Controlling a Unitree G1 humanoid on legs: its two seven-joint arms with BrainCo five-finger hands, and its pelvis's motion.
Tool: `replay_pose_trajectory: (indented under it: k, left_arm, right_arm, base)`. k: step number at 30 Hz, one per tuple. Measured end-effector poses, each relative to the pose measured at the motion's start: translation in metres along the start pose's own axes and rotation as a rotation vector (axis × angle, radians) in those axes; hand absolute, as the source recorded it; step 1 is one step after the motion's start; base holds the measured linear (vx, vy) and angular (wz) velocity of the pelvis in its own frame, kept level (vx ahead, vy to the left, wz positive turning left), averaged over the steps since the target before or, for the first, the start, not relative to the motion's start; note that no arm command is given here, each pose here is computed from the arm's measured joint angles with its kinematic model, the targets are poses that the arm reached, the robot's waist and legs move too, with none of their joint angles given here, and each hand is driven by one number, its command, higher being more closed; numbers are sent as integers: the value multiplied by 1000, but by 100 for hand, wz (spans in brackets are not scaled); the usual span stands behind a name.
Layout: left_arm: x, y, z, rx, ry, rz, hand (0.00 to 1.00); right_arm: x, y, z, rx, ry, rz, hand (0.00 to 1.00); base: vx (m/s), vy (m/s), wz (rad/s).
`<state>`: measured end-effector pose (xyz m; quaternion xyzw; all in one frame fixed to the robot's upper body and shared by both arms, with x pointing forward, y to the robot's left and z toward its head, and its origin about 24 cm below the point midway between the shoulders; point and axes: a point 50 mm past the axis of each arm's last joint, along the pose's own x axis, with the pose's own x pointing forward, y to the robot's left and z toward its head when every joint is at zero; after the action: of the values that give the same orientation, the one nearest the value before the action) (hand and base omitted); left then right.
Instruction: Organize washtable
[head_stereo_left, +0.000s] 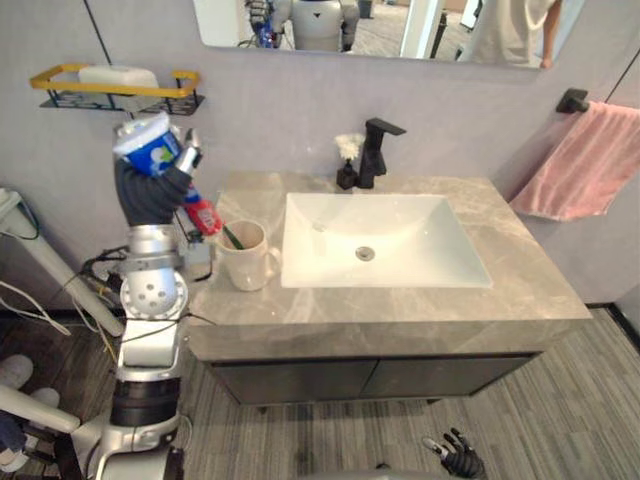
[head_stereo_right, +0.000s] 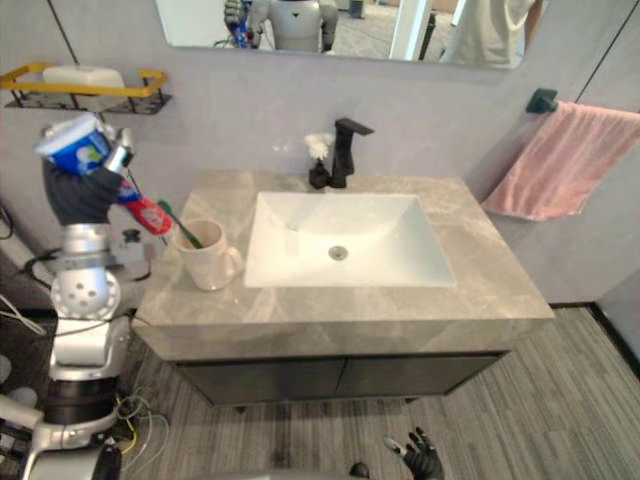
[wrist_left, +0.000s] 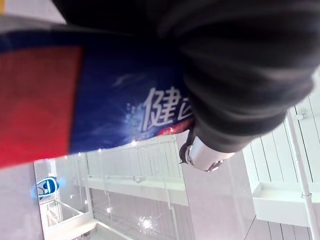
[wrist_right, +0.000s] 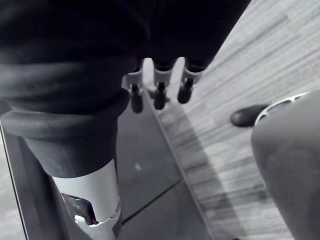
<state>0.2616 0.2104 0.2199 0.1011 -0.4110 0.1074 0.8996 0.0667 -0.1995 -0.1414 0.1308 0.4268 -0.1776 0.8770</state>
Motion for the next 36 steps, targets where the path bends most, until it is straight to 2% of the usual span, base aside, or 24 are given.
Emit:
replay_pose_trajectory:
  k: [10,36]
  left_arm:
    - [5,13,-20,51,86,50,100]
    - [13,10,-23,40,92,56,100]
  right_arm:
    - [0,3,0,-49,6,20,0]
    - [2,10,0,-73,6,48,0]
  base:
    - [-12,-4,0]
    - [-3,-3,-1]
